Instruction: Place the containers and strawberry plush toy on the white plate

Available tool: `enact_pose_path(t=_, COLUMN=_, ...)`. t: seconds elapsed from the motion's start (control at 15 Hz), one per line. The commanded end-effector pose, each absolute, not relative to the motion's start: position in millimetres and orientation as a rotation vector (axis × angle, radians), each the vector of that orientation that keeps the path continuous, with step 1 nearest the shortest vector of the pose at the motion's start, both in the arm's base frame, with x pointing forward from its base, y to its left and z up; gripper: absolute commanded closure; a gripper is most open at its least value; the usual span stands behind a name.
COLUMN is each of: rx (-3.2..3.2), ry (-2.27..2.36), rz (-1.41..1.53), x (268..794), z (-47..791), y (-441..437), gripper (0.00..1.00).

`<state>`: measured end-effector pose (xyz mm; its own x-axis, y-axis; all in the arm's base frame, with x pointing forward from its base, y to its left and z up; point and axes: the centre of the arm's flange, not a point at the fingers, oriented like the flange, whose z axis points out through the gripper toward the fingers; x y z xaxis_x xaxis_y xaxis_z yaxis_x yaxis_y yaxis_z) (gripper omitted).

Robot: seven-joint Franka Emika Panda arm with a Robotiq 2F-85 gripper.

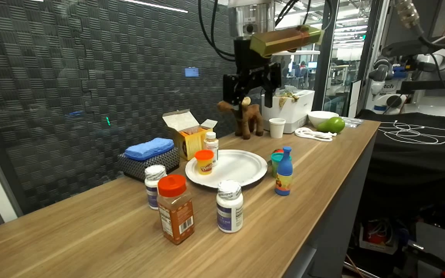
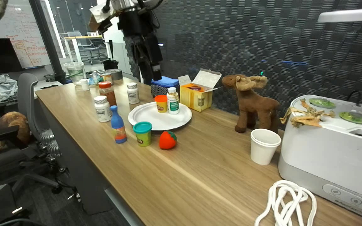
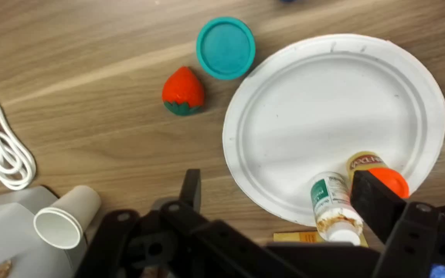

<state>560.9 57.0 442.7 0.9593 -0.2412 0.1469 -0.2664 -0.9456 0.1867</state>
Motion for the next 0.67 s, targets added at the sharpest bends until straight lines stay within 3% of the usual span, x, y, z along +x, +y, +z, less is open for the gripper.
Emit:
enact_pose_path(t=0.0, rx=2.927, ry=-0.478, rz=0.214, x=515.2, z=414.7, y=37.7, gripper=0.0)
enact_pose_path(t=0.6, rx=3.0, ry=-0.514, rz=0.243, x=490.3, z=363.4, y=10.8, gripper=0.0)
